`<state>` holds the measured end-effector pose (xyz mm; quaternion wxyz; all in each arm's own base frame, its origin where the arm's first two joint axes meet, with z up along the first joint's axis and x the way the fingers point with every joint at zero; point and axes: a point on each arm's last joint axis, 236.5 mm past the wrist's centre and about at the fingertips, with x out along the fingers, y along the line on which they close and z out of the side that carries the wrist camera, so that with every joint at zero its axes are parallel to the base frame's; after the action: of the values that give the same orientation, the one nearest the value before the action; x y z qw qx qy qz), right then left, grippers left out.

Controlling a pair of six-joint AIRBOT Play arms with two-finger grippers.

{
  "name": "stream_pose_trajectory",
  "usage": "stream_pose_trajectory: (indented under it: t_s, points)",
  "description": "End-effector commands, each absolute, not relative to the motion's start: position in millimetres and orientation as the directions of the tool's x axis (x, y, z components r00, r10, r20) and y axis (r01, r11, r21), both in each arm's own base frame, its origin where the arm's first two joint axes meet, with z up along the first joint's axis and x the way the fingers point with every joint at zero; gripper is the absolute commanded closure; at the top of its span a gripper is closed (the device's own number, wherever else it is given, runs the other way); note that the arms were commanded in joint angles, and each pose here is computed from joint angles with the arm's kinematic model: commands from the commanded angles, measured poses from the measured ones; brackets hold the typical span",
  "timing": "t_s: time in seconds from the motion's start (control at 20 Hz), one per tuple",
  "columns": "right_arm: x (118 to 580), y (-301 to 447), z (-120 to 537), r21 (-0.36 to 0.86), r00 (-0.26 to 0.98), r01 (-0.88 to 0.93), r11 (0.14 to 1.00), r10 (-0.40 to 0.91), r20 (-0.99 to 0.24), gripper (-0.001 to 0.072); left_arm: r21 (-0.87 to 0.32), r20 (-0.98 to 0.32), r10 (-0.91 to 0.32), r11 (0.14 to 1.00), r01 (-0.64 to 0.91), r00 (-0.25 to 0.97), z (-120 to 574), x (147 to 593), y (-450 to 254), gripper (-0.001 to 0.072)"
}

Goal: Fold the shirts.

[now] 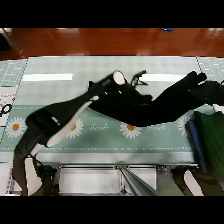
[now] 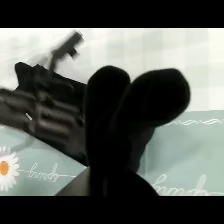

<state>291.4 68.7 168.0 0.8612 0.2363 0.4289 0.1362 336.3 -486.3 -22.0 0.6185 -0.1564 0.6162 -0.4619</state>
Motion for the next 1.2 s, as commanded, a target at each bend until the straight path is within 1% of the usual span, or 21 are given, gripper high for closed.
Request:
stream_pose_trajectory:
  t_s: [0.0, 0.1, 0.2, 0.35, 0.45, 0.55, 0.7, 0.8, 0.95, 1.0, 1.05, 1.15]
  points:
    - [305.5, 96.9, 167.4, 0.574, 0.577, -0.07, 0.816, 0.502, -0.644, 0.0686, -0.715, -0.657, -0.745, 0.568, 0.407, -0.116, 12.4, 381.6, -413.5, 0.0689]
    - [327.5, 139.3, 170.0, 0.638, 0.568, -0.135, 0.758, 0.587, -0.577, 0.0686, -0.677, -0.68, -0.733, 0.632, 0.376, 0.009, 38.7, 414.8, -350.1, 0.0688]
    - [351.7, 185.8, 163.0, 0.695, 0.546, -0.173, 0.698, 0.655, -0.522, 0.0686, -0.648, -0.678, -0.725, 0.666, 0.369, 0.117, 67.6, 426.9, -287.2, 0.0688]
    - [386.5, 255.3, 133.3, 0.73, 0.495, -0.189, 0.657, 0.706, -0.507, 0.0686, -0.613, -0.668, -0.699, 0.711, 0.346, 0.255, 101.5, 414.8, -208.6, 0.0688]
    - [409.0, 300.2, 105.4, 0.745, 0.441, -0.182, 0.642, 0.73, -0.522, 0.0686, -0.596, -0.664, -0.68, 0.732, 0.329, 0.312, 112.3, 396.9, -177.3, 0.0688]
    - [424.1, 336.8, 76.2, 0.758, 0.375, -0.17, 0.629, 0.753, -0.541, 0.0686, -0.585, -0.662, -0.666, 0.746, 0.319, 0.343, 115.1, 377.7, -161.0, 0.0688]
    - [438.3, 375.0, 40.3, 0.77, 0.313, -0.153, 0.62, 0.769, -0.557, 0.0685, -0.576, -0.665, -0.652, 0.758, 0.307, 0.363, 107.1, 354.7, -150.5, 0.0688]
    - [440.1, 392.1, 20.0, 0.781, 0.276, -0.132, 0.61, 0.779, -0.562, 0.0685, -0.578, -0.669, -0.642, 0.766, 0.281, 0.376, 96.2, 348.0, -146.9, 0.0688]
    - [436.7, 402.4, -6.5, 0.782, 0.238, -0.103, 0.615, 0.778, -0.581, 0.0684, -0.587, -0.683, -0.634, 0.772, 0.244, 0.363, 75.9, 342.5, -145.5, 0.0688]
    - [435.3, 404.4, -11.2, 0.781, 0.231, -0.109, 0.615, 0.78, -0.582, 0.0582, -0.587, -0.685, -0.628, 0.776, 0.231, 0.369, 69.8, 343.3, -144.1, 0.0689]
    - [433.4, 407.5, -12.1, 0.787, 0.223, -0.111, 0.608, 0.786, -0.576, 0.0305, -0.586, -0.688, -0.62, 0.781, 0.216, 0.378, 63.5, 345.0, -142.2, 0.0688]
    - [430.1, 405.7, -6.3, 0.792, 0.203, -0.135, 0.596, 0.799, -0.567, 0.0303, -0.586, -0.697, -0.607, 0.789, 0.186, 0.382, 49.7, 347.4, -139.2, 0.0688]
